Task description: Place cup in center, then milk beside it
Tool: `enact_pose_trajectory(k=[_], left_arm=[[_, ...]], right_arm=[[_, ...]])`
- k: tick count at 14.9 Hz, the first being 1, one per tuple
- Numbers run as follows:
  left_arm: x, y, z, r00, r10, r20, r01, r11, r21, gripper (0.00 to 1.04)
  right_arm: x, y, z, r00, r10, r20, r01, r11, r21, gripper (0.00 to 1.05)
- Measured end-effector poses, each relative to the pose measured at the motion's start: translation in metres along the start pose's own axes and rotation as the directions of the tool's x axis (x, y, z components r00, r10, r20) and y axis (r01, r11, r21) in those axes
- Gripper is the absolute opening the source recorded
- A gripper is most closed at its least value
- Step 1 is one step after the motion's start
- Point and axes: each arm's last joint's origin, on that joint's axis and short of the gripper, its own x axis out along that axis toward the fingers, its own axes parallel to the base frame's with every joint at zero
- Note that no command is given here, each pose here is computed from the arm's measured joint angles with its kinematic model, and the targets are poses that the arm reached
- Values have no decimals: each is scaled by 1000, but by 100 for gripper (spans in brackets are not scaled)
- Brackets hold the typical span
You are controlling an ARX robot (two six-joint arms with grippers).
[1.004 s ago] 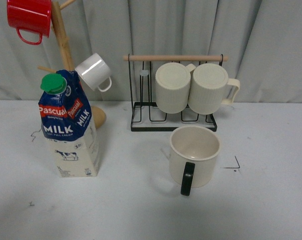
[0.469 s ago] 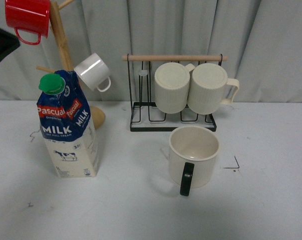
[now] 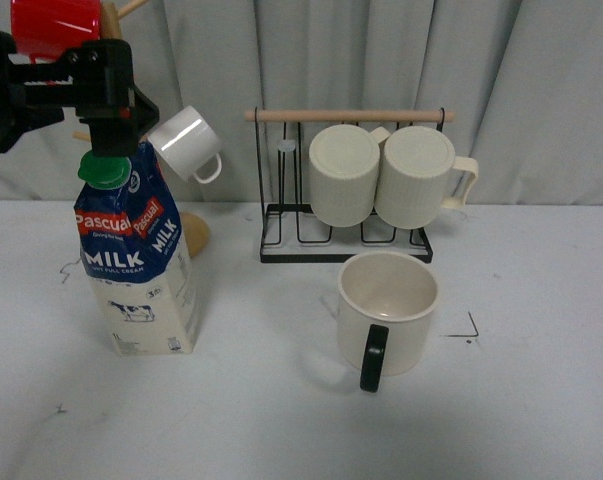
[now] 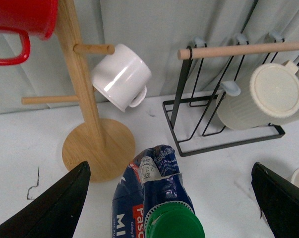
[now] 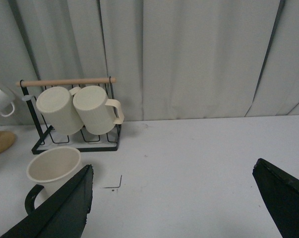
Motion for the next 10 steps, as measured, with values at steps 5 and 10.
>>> enact_pose_trajectory(k=[5,10], left_arm=[[17,-4,-9,994,79,-70,-74,995,63,98],[34,7,-28,968,142,-206,-135,990,49,98]], right_arm=[[0,0,0,1000,0,0,0,1000,0,98],[0,0,0,1000,0,0,0,1000,0,98]])
